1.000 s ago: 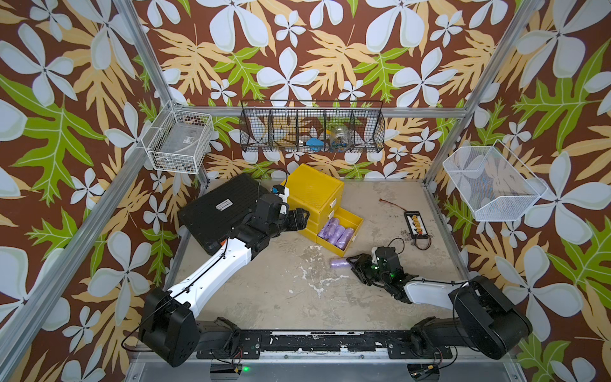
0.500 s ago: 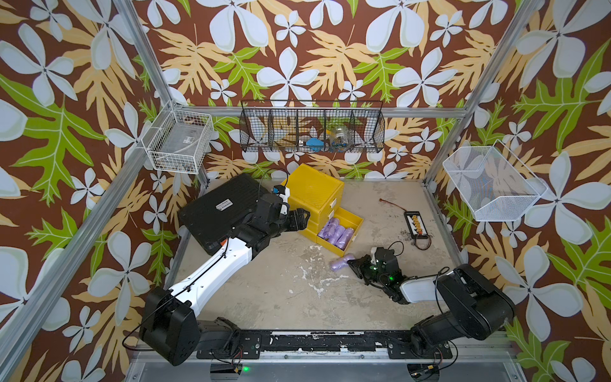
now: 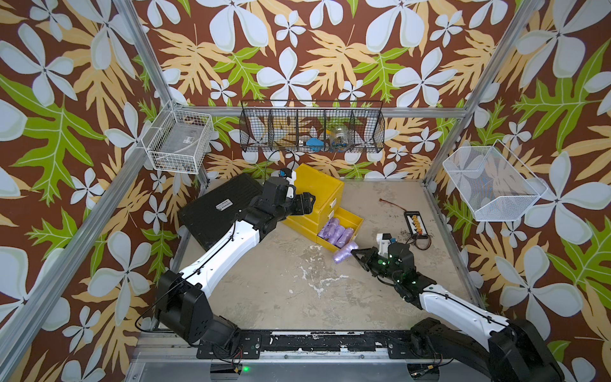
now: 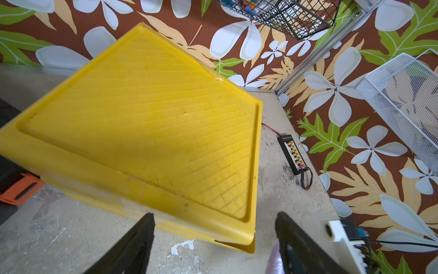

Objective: Sort the rolls of trash bags by color and place them into the drawer
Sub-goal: Pick up the roll of trash bags from the center of the board, then place the roll of trash bags in the drawer.

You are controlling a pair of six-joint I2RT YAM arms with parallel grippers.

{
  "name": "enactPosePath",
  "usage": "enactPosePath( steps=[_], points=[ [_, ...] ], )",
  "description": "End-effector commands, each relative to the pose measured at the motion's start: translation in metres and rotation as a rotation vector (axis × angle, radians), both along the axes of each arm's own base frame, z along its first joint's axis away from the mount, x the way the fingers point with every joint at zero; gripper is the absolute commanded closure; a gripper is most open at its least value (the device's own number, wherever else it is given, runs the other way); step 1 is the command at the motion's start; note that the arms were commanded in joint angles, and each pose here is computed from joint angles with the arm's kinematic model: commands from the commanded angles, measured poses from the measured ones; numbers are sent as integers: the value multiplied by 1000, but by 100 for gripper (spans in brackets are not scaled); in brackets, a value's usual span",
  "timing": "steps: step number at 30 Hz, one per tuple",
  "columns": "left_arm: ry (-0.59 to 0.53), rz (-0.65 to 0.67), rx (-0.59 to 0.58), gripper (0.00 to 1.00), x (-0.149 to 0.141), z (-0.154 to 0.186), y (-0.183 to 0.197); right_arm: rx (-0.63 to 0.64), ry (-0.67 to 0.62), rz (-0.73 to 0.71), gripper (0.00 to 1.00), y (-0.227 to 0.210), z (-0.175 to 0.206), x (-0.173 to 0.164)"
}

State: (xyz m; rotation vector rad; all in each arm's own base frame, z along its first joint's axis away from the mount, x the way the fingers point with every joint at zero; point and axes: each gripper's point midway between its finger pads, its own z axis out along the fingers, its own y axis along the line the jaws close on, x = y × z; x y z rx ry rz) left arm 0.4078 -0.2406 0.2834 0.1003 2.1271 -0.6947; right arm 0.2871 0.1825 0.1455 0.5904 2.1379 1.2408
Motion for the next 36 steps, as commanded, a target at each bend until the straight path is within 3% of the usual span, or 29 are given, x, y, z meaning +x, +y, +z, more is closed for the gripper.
enactPosePath(
  steps=[1, 7, 13, 17, 19, 22, 28, 32, 36],
  points=[
    [0, -14, 40, 18, 10, -1, -4, -132, -45, -17, 99, -14, 13, 15],
    [14, -30, 70, 18, 35, -3, -18, -191, -76, 41, 99, -2, 33, 71],
    [44, -30, 91, 19, 46, -18, -22, -263, 4, 114, 99, 18, 6, 126],
    [61, -32, 93, 19, 46, -26, -22, -259, 60, 119, 98, 26, -17, 145],
    [64, -29, 97, 19, 45, -28, -21, -267, 89, 108, 95, 25, -28, 148],
    [70, -35, 99, 19, 45, -31, -22, -285, 110, 92, 81, 21, -38, 149],
    [82, -38, 107, 19, 43, -38, -22, -324, 73, 79, 57, 11, -21, 143],
    [78, -36, 106, 19, 42, -38, -20, -369, 13, 53, 53, -10, 3, 135],
    [77, -38, 101, 20, 41, -37, -20, -396, -25, 49, 59, -32, 11, 121]
  ],
)
